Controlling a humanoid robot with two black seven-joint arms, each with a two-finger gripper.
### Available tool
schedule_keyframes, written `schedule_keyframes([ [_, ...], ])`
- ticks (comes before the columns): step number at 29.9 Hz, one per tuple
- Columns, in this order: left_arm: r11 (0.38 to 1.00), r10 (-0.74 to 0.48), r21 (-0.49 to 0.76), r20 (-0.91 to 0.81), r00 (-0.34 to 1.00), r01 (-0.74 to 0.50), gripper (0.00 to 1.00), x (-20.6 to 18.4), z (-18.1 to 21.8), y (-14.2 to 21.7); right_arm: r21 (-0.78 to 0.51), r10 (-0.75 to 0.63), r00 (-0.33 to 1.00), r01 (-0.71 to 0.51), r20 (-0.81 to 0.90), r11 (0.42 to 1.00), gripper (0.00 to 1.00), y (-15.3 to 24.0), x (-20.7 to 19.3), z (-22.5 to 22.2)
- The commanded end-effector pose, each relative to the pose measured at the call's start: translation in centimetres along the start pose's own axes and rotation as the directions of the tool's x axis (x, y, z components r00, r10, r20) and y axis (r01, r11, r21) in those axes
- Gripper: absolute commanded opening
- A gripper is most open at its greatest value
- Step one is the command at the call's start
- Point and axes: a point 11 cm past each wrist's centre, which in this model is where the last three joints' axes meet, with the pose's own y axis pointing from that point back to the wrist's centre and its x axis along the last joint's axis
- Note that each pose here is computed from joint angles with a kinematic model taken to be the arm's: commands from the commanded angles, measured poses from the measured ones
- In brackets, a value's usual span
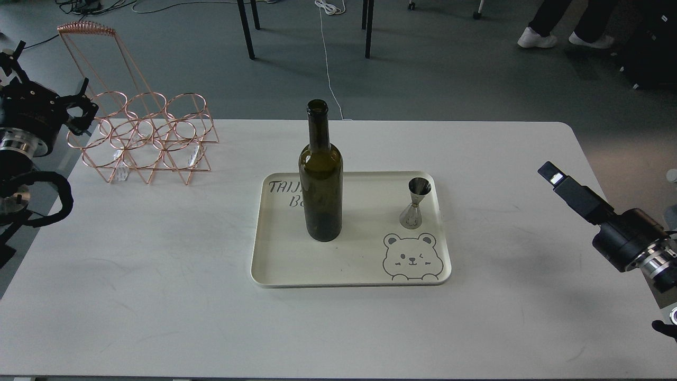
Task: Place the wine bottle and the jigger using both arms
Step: 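Move the right gripper in toward the tray from the table edge, then reach the right gripper to the metal jigger and grasp it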
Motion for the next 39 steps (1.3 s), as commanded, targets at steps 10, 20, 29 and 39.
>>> schedule_keyframes([
  [10, 1.0, 0.001, -0.004, 0.002, 1.0, -0.001, 0.98, 0.1, 0.1, 0.1, 0.082, -0.174, 0.921, 0.215, -0.349, 0.973, 0.97, -3.2, -6.7, 2.1],
  [20, 1.0, 0.002, -0.011, 0.004, 1.0, -0.002, 0.98, 0.2, 0.4, 0.1, 0.092, -0.226, 0.849, 0.304, -0.477, 0.948, 0.95, -9.2, -8.8, 2.2],
  [29, 1.0, -0.01, -0.014, 0.01, 1.0, 0.01, 0.98, 0.2, 1.0, 0.0, 0.13, -0.216, 0.836, 0.321, -0.504, 0.938, 0.92, -12.2, -10.2, 0.5],
  [39, 1.0, -0.009, -0.015, 0.017, 1.0, 0.009, 0.98, 0.3, 1.3, 0.0, 0.153, -0.189, 0.826, 0.313, -0.53, 0.938, 0.67, -14.8, -10.3, -0.9],
])
